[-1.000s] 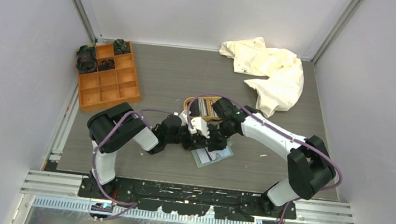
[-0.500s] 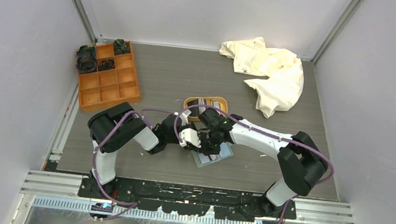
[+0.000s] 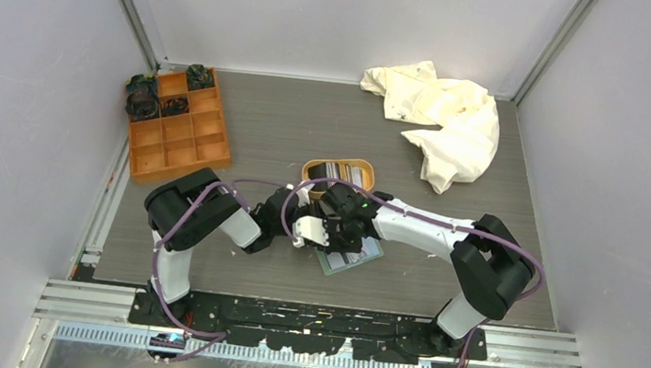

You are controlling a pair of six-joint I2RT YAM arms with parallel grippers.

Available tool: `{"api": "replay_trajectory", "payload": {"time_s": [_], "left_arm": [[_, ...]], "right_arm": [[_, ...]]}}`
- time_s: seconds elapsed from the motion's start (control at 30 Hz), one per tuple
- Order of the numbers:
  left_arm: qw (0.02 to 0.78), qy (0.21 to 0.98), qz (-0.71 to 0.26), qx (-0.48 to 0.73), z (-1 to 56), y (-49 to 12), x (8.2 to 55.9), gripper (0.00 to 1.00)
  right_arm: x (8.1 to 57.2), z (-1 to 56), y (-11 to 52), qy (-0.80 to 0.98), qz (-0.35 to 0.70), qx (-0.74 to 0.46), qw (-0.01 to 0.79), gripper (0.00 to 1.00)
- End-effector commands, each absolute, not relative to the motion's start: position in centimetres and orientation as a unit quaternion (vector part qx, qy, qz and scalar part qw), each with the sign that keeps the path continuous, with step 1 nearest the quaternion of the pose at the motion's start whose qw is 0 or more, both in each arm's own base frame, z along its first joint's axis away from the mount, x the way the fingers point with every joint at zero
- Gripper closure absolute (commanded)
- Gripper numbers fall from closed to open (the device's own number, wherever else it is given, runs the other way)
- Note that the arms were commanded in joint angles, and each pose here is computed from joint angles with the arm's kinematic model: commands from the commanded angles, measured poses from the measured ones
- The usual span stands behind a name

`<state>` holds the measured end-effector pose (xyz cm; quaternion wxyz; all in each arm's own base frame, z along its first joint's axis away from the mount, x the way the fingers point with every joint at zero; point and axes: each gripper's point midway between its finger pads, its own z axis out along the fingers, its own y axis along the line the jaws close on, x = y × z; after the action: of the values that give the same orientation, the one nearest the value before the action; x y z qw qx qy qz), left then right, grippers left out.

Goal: Put the credit cards into the card holder
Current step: Insert the credit card into the card holder.

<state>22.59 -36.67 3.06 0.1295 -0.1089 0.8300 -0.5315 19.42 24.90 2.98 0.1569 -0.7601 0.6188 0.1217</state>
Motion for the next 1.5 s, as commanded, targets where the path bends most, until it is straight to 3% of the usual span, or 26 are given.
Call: {"api": "replay_trajectory", "payload": {"time_s": [0.0, 0.4, 0.6, 0.93, 1.17, 1.3, 1.47], "left_arm": [[0.106, 0.875, -0.456, -0.124, -1.8, -34.3, 21.3, 0.80], [0.110, 0.876, -0.453, -0.120, -1.4, -34.2, 21.3, 0.76], [0.124, 0.874, -0.457, -0.111, 0.0, -34.2, 21.6, 0.76], [0.220, 0.849, -0.479, -0.041, 7.1, -33.5, 22.4, 0.75], [0.324, 0.819, -0.474, 0.016, 12.8, -31.0, 22.3, 0.75], [0.389, 0.801, -0.454, 0.038, 14.9, -28.6, 22.1, 0.51], [0.442, 0.774, -0.452, 0.000, 15.3, -25.6, 21.6, 0.11]], "right_arm": [[20.5, 2.7, 23.9, 0.618, 0.087, -0.765, 0.156, 0.86], [22.6, 2.9, 21.4, 0.655, 0.071, -0.737, 0.149, 0.86], [22.7, 4.5, 21.4, 0.675, 0.113, -0.711, 0.162, 0.84], [22.2, 11.3, 21.6, 0.693, 0.251, -0.631, 0.241, 0.61], [22.8, 15.7, 21.1, 0.718, 0.257, -0.577, 0.292, 0.40], [21.7, 17.7, 21.4, 0.745, 0.338, -0.507, 0.272, 0.26], [20.9, 16.2, 21.0, 0.785, 0.428, -0.402, 0.199, 0.25]]}}
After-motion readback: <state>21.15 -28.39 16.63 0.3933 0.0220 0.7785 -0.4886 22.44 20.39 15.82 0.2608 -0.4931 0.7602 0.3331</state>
